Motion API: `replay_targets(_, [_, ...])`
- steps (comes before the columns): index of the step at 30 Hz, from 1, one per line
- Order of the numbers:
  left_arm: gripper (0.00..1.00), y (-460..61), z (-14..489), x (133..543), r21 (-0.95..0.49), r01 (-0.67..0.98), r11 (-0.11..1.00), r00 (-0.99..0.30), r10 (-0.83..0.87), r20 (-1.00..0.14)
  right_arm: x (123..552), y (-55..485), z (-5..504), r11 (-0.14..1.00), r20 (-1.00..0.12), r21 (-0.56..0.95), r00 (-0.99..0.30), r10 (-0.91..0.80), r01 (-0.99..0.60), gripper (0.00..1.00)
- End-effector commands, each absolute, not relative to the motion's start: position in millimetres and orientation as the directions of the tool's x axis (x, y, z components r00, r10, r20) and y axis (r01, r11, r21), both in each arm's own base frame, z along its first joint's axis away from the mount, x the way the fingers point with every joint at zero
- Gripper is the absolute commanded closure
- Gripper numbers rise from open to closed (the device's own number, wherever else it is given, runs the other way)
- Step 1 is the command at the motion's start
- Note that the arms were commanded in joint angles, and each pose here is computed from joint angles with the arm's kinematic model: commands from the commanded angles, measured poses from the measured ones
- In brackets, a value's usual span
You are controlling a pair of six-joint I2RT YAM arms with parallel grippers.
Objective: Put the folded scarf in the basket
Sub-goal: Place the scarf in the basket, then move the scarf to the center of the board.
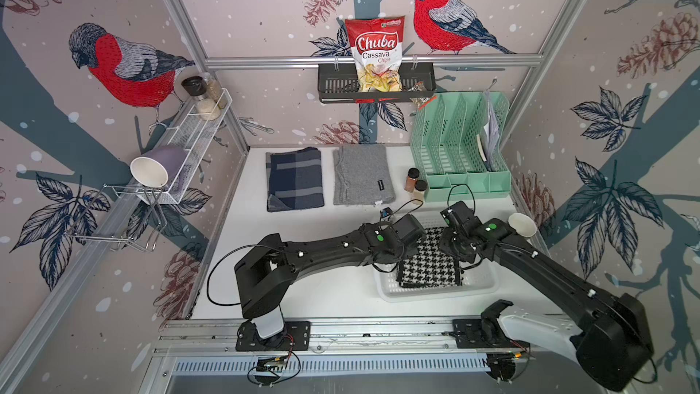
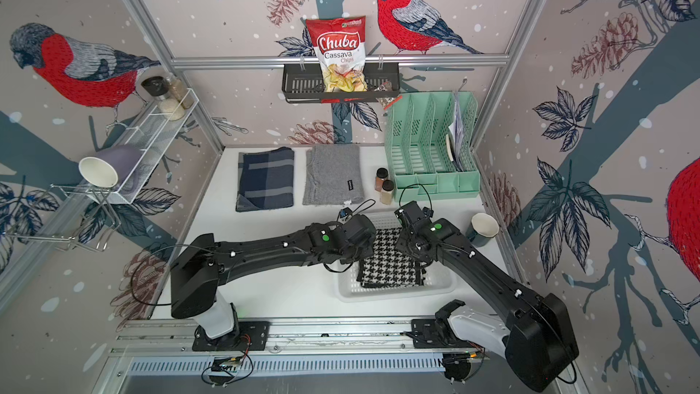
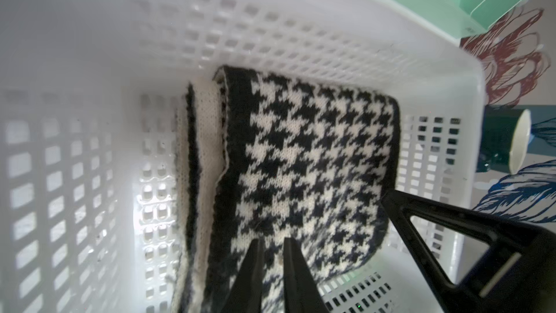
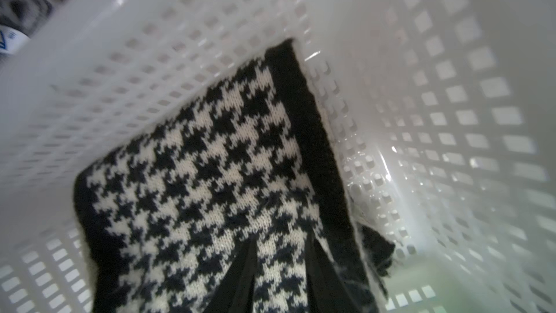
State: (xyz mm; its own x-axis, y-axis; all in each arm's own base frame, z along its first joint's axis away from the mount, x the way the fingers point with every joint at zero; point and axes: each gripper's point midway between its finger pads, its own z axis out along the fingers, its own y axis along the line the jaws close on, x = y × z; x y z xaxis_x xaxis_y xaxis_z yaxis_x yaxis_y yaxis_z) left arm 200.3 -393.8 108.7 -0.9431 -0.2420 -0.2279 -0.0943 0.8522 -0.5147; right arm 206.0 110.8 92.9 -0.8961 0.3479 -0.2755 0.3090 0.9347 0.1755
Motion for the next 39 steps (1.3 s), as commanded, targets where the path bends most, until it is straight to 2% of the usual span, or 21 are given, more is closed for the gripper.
replay_targets(1, [0.87, -407.7, 90.4, 180.5, -0.540, -0.061, 0.839, -0.979, -0.154, -0.130, 204.9, 110.2, 82.6, 0.923, -0.270, 0.175, -0.885, 0.379, 0.342, 0.67])
replay_targets(7, [0.90, -407.0, 56.6, 177.7, -0.519, -0.085, 0.851, -0.990, -0.130, -0.052, 207.6, 103.1, 67.2, 0.922, -0.253, 0.159, -0.888, 0.383, 0.352, 0.67])
replay_targets(12, [0.91, -399.4, 52.8, 194.1, -0.492, -0.092, 0.866, -0.983, -0.158, -0.096, 208.1, 97.4, 60.6, 0.917, -0.239, 0.162, -0.888, 0.394, 0.363, 0.67])
replay_targets(17, [0.76, -418.4, 101.6, 209.1, -0.542, -0.016, 0.840, -0.967, -0.151, -0.205, 213.9, 100.5, 77.1, 0.916, -0.277, 0.189, -0.876, 0.395, 0.353, 0.64])
replay_targets(21, [0.62, -423.0, 156.2, 216.1, -0.547, 0.047, 0.836, -0.937, -0.153, -0.315, 223.2, 110.0, 103.5, 0.918, -0.328, 0.233, -0.863, 0.385, 0.321, 0.55])
replay_targets(25, [0.55, -401.2, 197.9, 226.5, -0.566, 0.044, 0.823, -0.901, -0.211, -0.378, 234.7, 122.5, 137.8, 0.912, -0.386, 0.300, -0.839, 0.384, 0.280, 0.45])
replay_targets(27, [0.53, -382.5, 215.4, 234.4, -0.576, 0.031, 0.817, -0.885, -0.246, -0.396, 240.2, 128.9, 157.3, 0.910, -0.423, 0.330, -0.822, 0.380, 0.250, 0.41])
replay_targets(31, [0.50, -328.7, 238.4, 259.6, -0.582, -0.018, 0.813, -0.834, -0.333, -0.440, 249.4, 142.8, 184.6, 0.908, -0.478, 0.377, -0.801, 0.360, 0.184, 0.40])
replay_targets(39, [0.47, -122.6, 222.2, 331.3, -0.546, -0.323, 0.773, -0.656, -0.599, -0.460, 262.5, 179.4, 201.0, 0.905, -0.507, 0.419, -0.807, 0.303, 0.076, 0.40])
